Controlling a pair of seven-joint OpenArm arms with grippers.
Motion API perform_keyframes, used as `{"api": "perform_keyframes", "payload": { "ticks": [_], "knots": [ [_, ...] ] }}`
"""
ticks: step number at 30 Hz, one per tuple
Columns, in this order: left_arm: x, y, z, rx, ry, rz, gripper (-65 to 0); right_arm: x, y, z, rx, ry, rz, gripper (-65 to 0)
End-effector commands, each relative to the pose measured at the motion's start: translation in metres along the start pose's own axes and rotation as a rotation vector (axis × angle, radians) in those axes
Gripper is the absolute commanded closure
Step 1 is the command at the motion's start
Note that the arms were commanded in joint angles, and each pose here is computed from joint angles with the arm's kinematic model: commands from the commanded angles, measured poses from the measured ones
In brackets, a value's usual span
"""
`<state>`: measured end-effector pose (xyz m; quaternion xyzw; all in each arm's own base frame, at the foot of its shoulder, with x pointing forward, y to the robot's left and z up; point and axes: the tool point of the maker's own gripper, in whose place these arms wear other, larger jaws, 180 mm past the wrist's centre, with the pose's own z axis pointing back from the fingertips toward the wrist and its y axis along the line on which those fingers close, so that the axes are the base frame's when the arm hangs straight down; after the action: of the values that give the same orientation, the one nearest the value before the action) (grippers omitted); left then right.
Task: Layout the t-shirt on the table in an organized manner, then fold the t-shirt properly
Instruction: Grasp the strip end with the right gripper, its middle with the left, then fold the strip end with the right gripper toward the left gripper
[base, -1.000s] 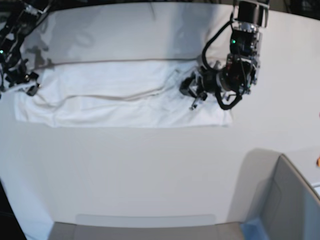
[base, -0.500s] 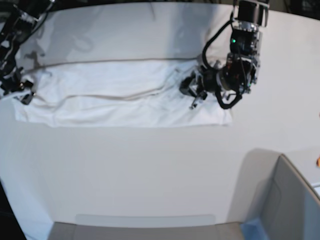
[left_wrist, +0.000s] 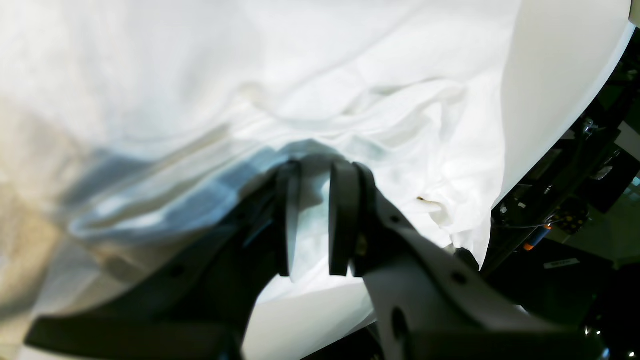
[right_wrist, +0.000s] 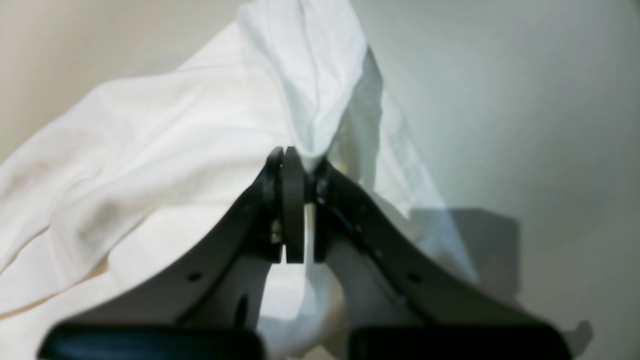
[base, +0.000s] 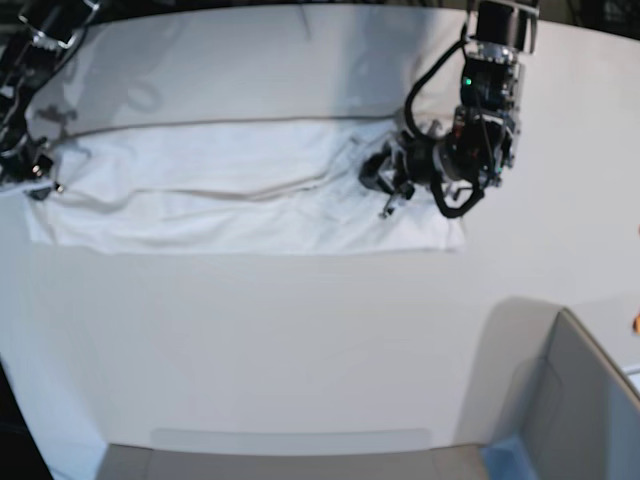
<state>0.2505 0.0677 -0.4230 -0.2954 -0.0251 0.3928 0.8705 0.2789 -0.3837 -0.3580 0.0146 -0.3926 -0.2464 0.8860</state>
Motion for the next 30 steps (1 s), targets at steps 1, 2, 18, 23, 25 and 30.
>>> {"api": "perform_keyframes", "payload": {
  "ticks": [1,2,18,23,25,30],
  "knots": [
    [-0.001,0.013,0.000,0.052,0.004,0.023,-12.9,0.025,-0.006,0.008,-0.012,-0.072,0.014,0.0],
    [-0.001,0.013,0.000,0.052,0.004,0.023,-12.9,0.029,-0.011,0.010,-0.021,-0.083,0.007,0.0],
    [-0.003,0.012,-0.001,0.049,0.009,0.022,-12.9,0.024,-0.053,0.019,-0.102,-0.060,-0.030,0.0],
    [-0.003,0.012,-0.001,0.047,0.008,0.025,-12.9,0.006,-0.053,0.020,-0.104,0.002,-0.001,-13.4],
    [-0.002,0.012,-0.001,0.047,0.007,0.026,-12.9,0.002,-0.054,0.024,-0.110,0.008,0.013,-19.1],
    [-0.004,0.012,-0.001,0.049,0.011,0.022,-12.9,0.013,-0.065,0.039,-0.140,-0.037,0.009,-26.9]
  ]
}}
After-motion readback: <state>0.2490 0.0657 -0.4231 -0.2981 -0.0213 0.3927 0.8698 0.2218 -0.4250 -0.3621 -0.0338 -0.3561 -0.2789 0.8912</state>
